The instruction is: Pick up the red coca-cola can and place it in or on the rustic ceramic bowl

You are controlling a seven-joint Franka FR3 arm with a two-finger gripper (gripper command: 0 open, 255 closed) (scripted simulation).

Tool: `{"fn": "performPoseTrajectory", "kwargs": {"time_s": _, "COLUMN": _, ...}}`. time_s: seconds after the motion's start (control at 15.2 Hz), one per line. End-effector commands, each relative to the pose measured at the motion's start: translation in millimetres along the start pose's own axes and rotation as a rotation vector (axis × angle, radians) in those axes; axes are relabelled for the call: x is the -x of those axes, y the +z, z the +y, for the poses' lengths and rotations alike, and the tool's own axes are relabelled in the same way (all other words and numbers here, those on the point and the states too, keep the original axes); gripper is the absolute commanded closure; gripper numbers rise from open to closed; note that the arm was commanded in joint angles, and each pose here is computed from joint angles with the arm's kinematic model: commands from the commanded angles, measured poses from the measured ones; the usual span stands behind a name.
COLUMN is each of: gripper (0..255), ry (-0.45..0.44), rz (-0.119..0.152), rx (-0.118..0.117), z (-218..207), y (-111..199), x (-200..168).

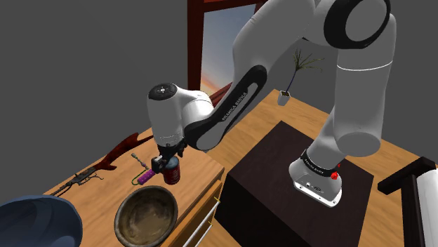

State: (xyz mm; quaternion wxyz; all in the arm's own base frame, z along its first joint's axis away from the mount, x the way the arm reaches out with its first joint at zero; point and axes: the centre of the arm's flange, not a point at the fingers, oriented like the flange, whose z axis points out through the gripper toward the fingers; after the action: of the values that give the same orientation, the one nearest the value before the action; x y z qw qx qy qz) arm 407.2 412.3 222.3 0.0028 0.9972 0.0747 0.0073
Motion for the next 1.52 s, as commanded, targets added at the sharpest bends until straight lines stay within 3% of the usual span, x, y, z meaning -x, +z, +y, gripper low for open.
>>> {"fn": "performPoseTrajectory", "kwargs": {"time_s": 0.0, "gripper": 0, "ry": 0.0, "rz": 0.0, "rx": 0.0, "z": -0.2, "y": 14.2, "x": -0.1}}
{"fn": "performPoseTrajectory", "kwargs": {"time_s": 0.53, "gripper": 0, "ry": 0.0, "rz": 0.0, "rx": 0.0, "z": -0.1, "y": 14.2, "x": -0.1}}
{"fn": "performPoseTrajectory", "kwargs": {"time_s": 0.59, "gripper": 255, "ry": 0.0, "rz": 0.0, "rx": 0.0, "z": -0.1, "y": 14.2, "x": -0.1}}
{"fn": "performPoseTrajectory", "kwargs": {"time_s": 1.19, "gripper": 255, "ry": 0.0, "rz": 0.0, "rx": 0.0, "z": -0.2, "y": 14.2, "x": -0.1}}
{"fn": "performPoseTrajectory", "kwargs": {"time_s": 1.45, "gripper": 255, "ry": 0.0, "rz": 0.0, "rx": 0.0, "z": 0.0, "y": -6.9, "x": -0.4}}
